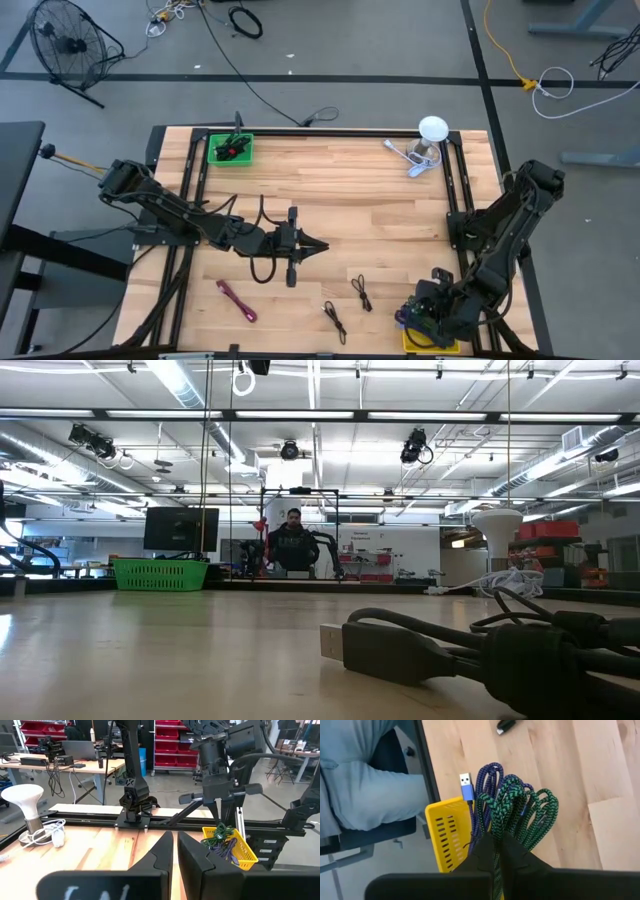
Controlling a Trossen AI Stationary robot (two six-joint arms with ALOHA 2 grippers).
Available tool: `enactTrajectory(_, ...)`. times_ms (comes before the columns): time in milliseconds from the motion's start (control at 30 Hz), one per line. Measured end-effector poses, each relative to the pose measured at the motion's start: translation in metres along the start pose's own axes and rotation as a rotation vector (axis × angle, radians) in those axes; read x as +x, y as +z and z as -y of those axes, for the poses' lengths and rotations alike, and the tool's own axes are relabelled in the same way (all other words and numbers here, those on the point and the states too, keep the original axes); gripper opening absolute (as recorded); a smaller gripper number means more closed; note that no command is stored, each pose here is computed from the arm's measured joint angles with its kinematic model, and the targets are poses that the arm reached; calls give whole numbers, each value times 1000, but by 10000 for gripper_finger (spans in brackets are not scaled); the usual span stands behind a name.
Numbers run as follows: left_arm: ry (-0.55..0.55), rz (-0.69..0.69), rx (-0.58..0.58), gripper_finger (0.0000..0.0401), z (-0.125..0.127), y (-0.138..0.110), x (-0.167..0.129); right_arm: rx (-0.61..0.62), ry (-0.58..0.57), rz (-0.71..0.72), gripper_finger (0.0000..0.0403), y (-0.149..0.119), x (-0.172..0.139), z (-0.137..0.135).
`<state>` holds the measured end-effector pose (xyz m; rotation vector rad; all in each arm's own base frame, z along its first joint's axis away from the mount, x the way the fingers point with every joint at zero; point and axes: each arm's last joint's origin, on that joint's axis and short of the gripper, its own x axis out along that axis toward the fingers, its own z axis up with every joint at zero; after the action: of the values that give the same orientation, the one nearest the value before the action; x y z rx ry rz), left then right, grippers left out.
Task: Pick & Place USB Port
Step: Put the green charger cable into the yellow bin, then put the pink charger cable into the yellow bin
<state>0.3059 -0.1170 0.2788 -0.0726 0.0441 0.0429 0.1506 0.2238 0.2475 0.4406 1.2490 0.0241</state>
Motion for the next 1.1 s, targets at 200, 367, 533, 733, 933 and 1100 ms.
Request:
enactTrajectory(200, 1, -6, 3, 30, 0, -1, 0, 5, 0, -6, 2, 0, 0, 0)
enactTrajectory(367, 1, -6, 3, 30, 0, -1, 0, 8, 2, -8, 2, -3, 0, -1)
enactTrajectory(533, 1, -12, 5, 30, 0, -1, 0, 7, -11, 44, 13, -5, -1, -2)
enactTrajectory(733, 1, -14, 6, 30, 0, -2, 0, 5, -16, 71, 54, -5, -1, -2)
enactTrajectory(933, 2, -22, 10, 30, 0, -2, 0, 27, -14, 70, 83, -6, -1, -2)
enactTrajectory(1100, 2, -23, 10, 30, 0, -3, 0, 6, -20, 91, 96, -6, -1, -2)
